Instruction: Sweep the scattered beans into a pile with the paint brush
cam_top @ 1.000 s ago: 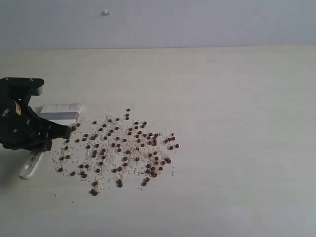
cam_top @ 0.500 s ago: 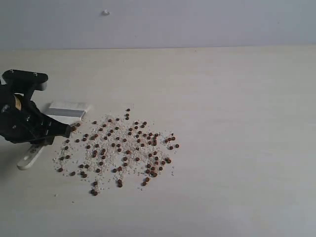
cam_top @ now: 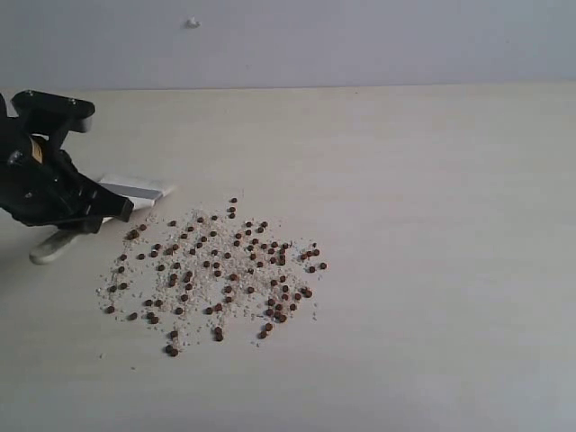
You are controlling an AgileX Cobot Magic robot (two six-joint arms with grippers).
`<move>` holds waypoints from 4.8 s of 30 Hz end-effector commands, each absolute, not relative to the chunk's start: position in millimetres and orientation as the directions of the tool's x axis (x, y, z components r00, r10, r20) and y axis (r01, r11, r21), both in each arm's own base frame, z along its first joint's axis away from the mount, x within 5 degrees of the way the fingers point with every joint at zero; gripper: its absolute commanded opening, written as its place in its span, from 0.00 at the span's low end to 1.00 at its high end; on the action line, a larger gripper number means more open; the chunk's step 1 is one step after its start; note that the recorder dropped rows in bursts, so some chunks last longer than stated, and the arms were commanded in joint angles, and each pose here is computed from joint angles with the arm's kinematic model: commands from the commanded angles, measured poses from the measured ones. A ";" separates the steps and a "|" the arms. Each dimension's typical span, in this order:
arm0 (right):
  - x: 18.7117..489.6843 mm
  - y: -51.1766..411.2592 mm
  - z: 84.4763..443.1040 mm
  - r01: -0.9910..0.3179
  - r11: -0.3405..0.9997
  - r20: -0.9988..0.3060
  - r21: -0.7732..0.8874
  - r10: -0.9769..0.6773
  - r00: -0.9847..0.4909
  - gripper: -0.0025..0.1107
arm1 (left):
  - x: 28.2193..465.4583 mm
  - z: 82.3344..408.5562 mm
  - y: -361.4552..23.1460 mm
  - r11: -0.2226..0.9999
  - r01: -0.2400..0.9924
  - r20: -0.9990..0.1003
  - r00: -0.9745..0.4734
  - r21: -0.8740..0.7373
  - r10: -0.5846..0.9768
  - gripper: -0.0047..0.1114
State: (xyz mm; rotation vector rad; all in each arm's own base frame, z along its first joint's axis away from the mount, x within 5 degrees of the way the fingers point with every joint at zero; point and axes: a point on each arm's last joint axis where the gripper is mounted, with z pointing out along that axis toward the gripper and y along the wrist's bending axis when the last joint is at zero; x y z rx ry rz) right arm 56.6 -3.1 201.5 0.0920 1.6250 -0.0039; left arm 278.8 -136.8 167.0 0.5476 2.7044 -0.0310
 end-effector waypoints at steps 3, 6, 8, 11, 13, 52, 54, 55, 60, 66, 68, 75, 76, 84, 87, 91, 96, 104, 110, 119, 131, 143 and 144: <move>55.1 -3.9 220.6 0.055 0.996 -0.983 0.072 0.062 0.172 0.02 | 292.4 186.1 -143.1 0.925 0.379 -0.462 -0.813 0.039 0.353 0.04; 51.5 -7.8 233.6 -0.031 0.909 -0.855 0.416 0.402 0.329 0.02 | 296.4 193.0 -144.8 0.920 0.388 -0.466 -0.806 0.048 0.364 0.04; 50.8 -9.2 235.1 -0.082 0.830 -0.767 0.552 0.543 0.342 0.02 | 297.0 194.6 -144.8 0.917 0.395 -0.460 -0.805 0.055 0.375 0.04; 50.2 -8.4 236.9 -0.138 0.766 -0.697 0.628 0.632 0.340 0.02 | 297.1 195.0 -144.8 0.908 0.414 -0.456 -0.796 0.067 0.397 0.04; 48.1 -5.5 243.0 -0.195 0.785 -0.695 0.588 0.614 0.375 0.02 | 297.2 195.1 -144.9 0.907 0.416 -0.458 -0.795 0.068 0.399 0.04; 349.5 291.4 121.2 -0.926 0.154 -0.898 -0.345 -0.340 0.278 0.50 | 309.1 217.0 -151.9 0.908 0.416 -0.498 -0.776 0.057 0.387 0.04; 353.9 302.0 116.5 -0.925 0.152 -0.901 -0.349 -0.327 0.286 0.52 | 309.1 217.1 -152.2 0.909 0.414 -0.500 -0.777 0.053 0.383 0.04; 356.2 305.8 115.7 -0.924 0.156 -0.902 -0.350 -0.321 0.288 0.53 | 309.2 217.7 -152.3 0.909 0.414 -0.503 -0.775 0.052 0.382 0.04; 367.7 313.6 102.0 -0.923 0.211 -0.915 -0.321 -0.319 0.246 0.54 | 308.0 221.9 -152.4 0.911 0.411 -0.515 -0.772 0.041 0.372 0.04; 374.9 318.2 92.6 -0.922 0.236 -0.929 -0.306 -0.287 0.235 0.54 | 305.7 226.0 -153.9 0.911 0.413 -0.524 -0.772 0.019 0.361 0.04; 375.6 320.5 92.8 -0.922 0.225 -0.931 -0.315 -0.261 0.254 0.54 | 305.6 226.0 -154.1 0.912 0.411 -0.524 -0.773 0.014 0.357 0.04; 381.7 325.3 91.6 -0.918 0.226 -0.932 -0.326 -0.241 0.272 0.54 | 305.0 225.8 -154.5 0.914 0.405 -0.520 -0.780 0.003 0.347 0.04; 382.7 326.0 91.3 -0.917 0.227 -0.931 -0.328 -0.239 0.274 0.54 | 305.0 225.8 -154.6 0.915 0.404 -0.520 -0.781 0.000 0.345 0.04; 383.0 328.5 90.6 -0.914 0.191 -0.919 -0.359 -0.243 0.311 0.54 | 304.3 226.7 -155.9 0.915 0.404 -0.524 -0.783 -0.018 0.335 0.04; 382.9 328.5 90.5 -0.913 0.188 -0.917 -0.363 -0.244 0.315 0.54 | 304.2 227.0 -157.2 0.911 0.411 -0.528 -0.780 -0.030 0.334 0.04; 379.2 332.7 90.8 -0.915 0.177 -0.918 -0.363 -0.237 0.318 0.54 | 303.4 227.2 -159.4 0.902 0.428 -0.531 -0.776 -0.047 0.340 0.04; 375.0 339.2 92.6 -0.901 0.155 -0.901 -0.404 -0.235 0.364 0.54 | 302.1 227.4 -162.3 0.892 0.445 -0.532 -0.775 -0.076 0.341 0.04; 375.1 341.7 91.9 -0.903 0.177 -0.905 -0.392 -0.251 0.344 0.51 | 300.6 228.3 -166.7 0.872 0.476 -0.541 -0.766 -0.114 0.348 0.04; 375.4 341.7 92.0 -0.903 0.180 -0.906 -0.390 -0.251 0.341 0.44 | 300.5 228.6 -167.3 0.870 0.477 -0.544 -0.765 -0.120 0.345 0.04; 376.5 341.5 92.8 -0.905 0.199 -0.913 -0.377 -0.245 0.327 0.05 | 301.5 229.2 -167.7 0.871 0.476 -0.555 -0.760 -0.120 0.339 0.04; 376.7 341.5 92.9 -0.905 0.201 -0.914 -0.374 -0.244 0.323 0.02 | 303.0 230.4 -168.5 0.870 0.478 -0.573 -0.749 -0.120 0.332 0.39; 377.7 341.3 93.6 -0.935 0.242 -0.954 -0.260 -0.213 0.210 0.02 | 307.8 255.1 -165.6 0.869 0.492 -0.759 -0.584 -0.050 0.287 0.65; 377.7 341.3 94.4 -0.934 0.242 -0.954 -0.261 -0.212 0.212 0.02 | 306.0 261.0 -163.4 0.872 0.489 -0.797 -0.540 -0.035 0.271 0.64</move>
